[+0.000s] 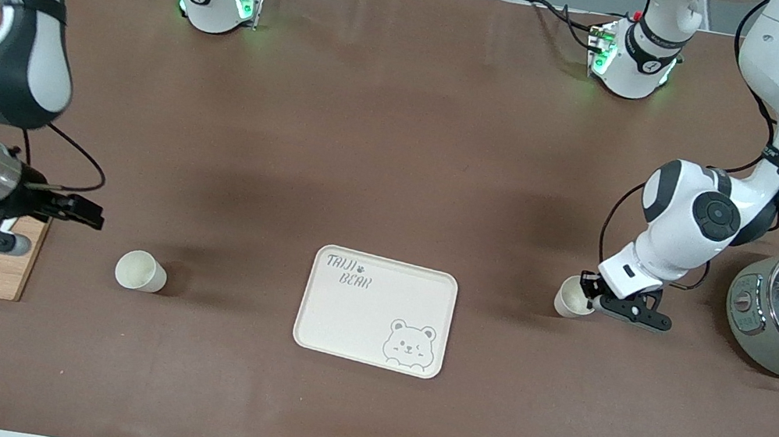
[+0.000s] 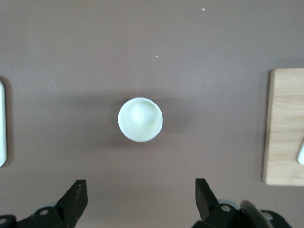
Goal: Place white IKEA cup upright on tray with both arms
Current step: 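Carry the cup toward the tray while the right gripper reaches the other cup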
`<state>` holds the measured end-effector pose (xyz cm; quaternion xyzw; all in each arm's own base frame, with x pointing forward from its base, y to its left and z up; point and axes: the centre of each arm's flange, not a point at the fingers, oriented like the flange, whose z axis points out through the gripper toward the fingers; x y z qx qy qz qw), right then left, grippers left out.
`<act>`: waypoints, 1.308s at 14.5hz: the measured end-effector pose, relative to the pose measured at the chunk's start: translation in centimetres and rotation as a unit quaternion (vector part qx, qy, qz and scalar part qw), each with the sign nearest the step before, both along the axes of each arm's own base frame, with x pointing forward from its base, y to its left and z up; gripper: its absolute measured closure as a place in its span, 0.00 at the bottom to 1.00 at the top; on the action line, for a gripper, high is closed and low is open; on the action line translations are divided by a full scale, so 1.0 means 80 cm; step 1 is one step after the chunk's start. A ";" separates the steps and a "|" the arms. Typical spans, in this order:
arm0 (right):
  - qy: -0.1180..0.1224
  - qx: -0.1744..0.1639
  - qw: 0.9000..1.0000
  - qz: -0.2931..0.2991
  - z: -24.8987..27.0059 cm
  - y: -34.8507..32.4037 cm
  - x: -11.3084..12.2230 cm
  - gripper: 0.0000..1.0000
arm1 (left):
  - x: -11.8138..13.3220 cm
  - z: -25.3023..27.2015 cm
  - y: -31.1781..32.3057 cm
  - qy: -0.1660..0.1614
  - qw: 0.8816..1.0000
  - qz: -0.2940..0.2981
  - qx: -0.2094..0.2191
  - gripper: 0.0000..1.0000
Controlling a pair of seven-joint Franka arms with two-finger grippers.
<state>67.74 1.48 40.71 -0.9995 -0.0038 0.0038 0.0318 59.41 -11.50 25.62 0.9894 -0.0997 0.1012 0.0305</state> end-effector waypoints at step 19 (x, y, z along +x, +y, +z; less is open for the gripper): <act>-0.011 -0.019 0.998 0.050 -0.168 -0.020 0.037 0.00 | 0.045 0.057 -0.265 0.081 0.994 0.073 -0.017 0.95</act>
